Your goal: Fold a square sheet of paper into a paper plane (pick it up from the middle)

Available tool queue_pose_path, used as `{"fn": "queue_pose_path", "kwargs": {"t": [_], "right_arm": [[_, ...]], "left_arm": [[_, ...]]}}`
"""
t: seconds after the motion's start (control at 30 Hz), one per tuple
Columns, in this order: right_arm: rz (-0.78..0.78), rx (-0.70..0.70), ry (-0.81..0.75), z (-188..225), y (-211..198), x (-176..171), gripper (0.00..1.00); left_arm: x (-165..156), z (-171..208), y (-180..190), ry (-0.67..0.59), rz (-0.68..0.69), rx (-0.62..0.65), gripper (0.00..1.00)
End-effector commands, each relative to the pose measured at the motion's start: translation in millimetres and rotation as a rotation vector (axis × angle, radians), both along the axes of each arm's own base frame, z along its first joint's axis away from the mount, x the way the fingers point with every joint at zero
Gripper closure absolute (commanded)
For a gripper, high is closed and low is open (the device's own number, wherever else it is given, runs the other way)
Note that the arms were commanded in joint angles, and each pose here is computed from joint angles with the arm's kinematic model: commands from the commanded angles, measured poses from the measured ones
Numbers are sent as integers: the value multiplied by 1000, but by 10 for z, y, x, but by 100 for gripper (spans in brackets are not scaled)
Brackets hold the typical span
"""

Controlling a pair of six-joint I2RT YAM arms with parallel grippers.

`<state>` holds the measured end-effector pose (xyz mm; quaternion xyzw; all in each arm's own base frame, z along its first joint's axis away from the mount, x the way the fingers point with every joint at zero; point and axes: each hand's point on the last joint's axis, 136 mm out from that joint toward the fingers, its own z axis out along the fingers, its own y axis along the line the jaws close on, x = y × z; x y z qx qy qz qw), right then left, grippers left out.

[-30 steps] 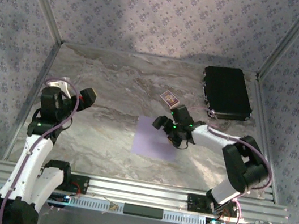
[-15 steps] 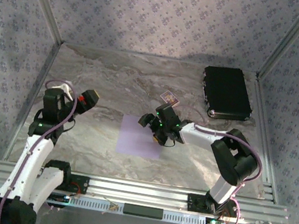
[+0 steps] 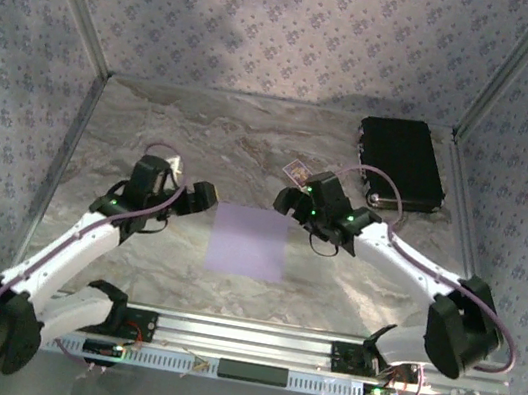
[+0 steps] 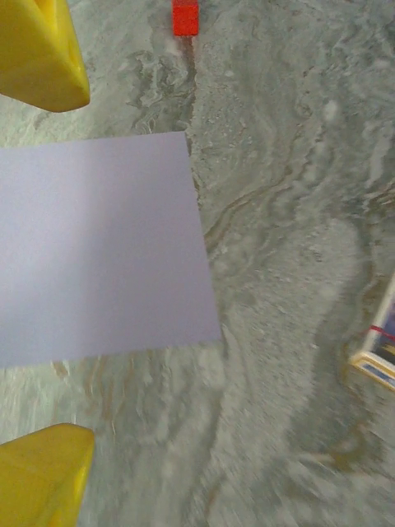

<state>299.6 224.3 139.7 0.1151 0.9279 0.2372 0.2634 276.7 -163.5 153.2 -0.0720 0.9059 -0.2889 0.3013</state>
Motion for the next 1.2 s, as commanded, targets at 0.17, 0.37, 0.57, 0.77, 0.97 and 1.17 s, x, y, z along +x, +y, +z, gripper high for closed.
{"fn": "queue_pose_path", "kwargs": {"t": [0.17,0.37,0.57,0.77,0.97,1.17], "right_arm": [[-81,-48,-6,-157,-598,-166,1],[-81,7,24,-261,-747,-256,1],[-46,37,27,-255,-764,-309,1],[-108,37,56,-324,-925,-334,1],[-128,37,61,-356,-981,-320,1],[-121,75,40,-348,-949,-343,1]], "left_arm": [[16,-167,-590,99,-214,256,11],[-108,-521,-799,278,-243,404,13],[-213,-782,-1021,417,-257,508,25],[-214,-1010,-1092,516,-188,568,27],[-224,-1119,-1096,545,-134,563,27],[-225,-1182,-1147,563,-164,584,24]]}}
